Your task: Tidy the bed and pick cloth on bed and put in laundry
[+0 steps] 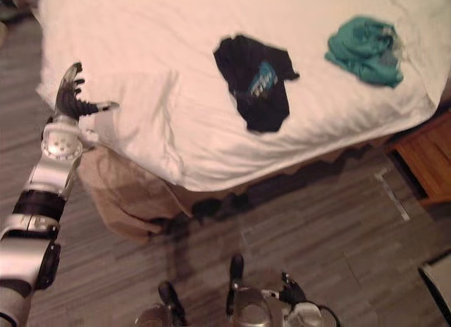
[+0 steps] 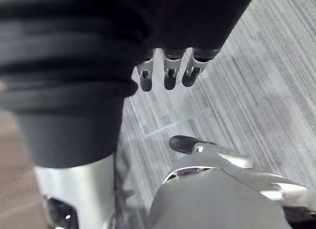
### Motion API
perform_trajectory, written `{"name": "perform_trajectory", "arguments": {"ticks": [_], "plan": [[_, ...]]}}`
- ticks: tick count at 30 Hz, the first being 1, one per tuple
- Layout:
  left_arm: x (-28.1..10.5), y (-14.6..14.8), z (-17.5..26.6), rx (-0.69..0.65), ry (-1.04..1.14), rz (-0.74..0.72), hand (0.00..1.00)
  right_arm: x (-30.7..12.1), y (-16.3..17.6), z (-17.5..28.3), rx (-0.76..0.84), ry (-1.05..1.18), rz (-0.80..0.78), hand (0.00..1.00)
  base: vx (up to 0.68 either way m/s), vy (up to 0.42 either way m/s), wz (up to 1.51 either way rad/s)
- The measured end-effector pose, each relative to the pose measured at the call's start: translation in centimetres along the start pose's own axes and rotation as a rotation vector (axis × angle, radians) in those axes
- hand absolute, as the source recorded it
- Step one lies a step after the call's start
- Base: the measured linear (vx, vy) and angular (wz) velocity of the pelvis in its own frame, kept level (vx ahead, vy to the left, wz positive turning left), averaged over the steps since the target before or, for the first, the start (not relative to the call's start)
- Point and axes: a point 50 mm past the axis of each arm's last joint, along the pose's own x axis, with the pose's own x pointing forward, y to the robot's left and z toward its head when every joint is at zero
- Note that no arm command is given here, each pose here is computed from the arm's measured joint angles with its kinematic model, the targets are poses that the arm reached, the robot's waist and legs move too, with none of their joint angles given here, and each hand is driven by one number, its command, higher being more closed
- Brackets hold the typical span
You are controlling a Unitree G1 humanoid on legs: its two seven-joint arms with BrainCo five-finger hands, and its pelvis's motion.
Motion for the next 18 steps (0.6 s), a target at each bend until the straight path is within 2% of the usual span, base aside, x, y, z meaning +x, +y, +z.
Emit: {"name": "perform_trajectory", "arguments": {"ticks": [1, 4, 8, 12, 18], "plan": [[0.6, 0.2, 0.9, 0.046, -0.009, 0.007, 1.0, 0.2, 0.4, 0.7, -0.006, -0.025, 0.014, 0.0, 0.02, -0.013, -0.2], [1.4, 0.5, 1.2, 0.154, 0.046, 0.01, 1.0, 0.8, 1.1, 2.2, -0.008, -0.071, 0.038, 0.0, 0.02, -0.002, -0.14], [2.3, 1.9, 2.3, 0.417, 0.087, 0.05, 1.0, 1.2, 2.2, 3.2, -0.023, -0.105, 0.078, 0.0, 0.0, 0.001, -0.1], [2.5, 2.7, 2.3, 0.635, 0.142, -0.027, 1.0, 1.2, 2.6, 3.5, -0.007, -0.12, 0.094, 0.0, 0.0, 0.0, 0.0], [1.9, 2.6, -0.4, 0.734, 0.261, -0.113, 1.0, 1.2, 1.0, 5.1, 0.065, -0.187, 0.039, 0.0, -0.01, -0.002, 0.0]]}}
